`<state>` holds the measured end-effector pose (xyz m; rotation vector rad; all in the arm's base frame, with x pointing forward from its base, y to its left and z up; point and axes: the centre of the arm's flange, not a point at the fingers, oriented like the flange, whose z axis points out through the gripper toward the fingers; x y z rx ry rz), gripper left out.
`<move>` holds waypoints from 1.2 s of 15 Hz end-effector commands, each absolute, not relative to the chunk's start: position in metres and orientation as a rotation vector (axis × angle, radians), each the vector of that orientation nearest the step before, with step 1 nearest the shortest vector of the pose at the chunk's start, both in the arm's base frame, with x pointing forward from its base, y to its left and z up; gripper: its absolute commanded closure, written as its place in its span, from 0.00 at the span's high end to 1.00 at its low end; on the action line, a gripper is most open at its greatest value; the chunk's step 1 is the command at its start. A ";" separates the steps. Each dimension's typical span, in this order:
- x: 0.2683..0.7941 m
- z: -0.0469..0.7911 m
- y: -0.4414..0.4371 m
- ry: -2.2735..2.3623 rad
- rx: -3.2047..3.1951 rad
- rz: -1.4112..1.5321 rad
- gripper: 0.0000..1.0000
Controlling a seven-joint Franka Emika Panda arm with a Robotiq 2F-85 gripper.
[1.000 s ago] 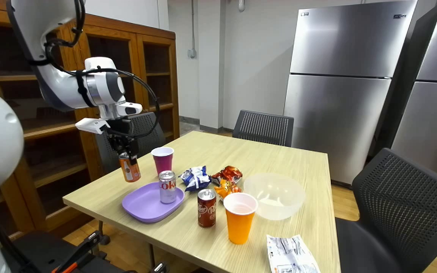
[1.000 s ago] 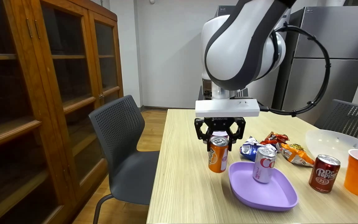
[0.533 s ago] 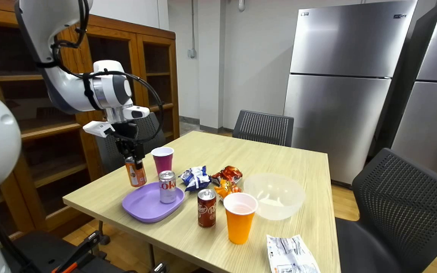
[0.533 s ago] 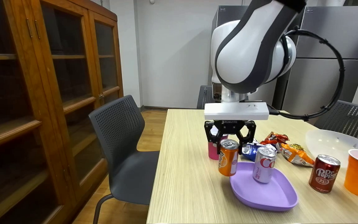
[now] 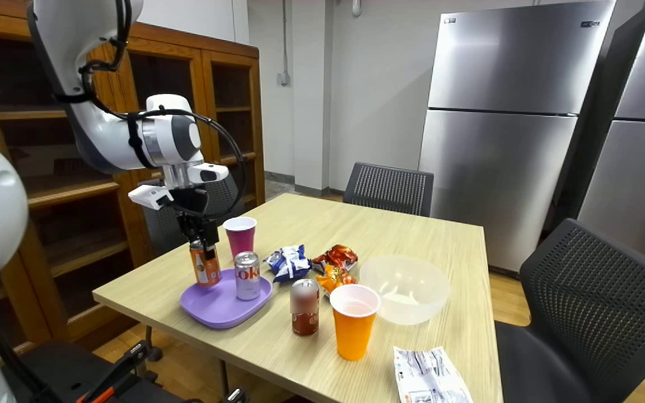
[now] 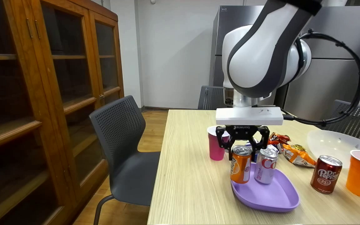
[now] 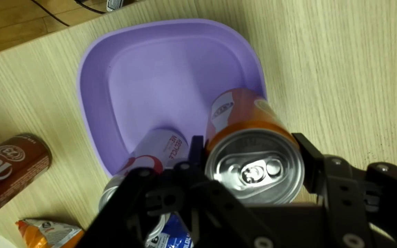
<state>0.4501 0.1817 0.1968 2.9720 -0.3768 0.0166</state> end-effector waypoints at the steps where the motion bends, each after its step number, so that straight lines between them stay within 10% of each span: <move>1: 0.440 0.205 0.169 -0.457 2.968 0.009 0.39; 18: 0.444 0.182 0.156 -0.586 2.955 -0.096 0.39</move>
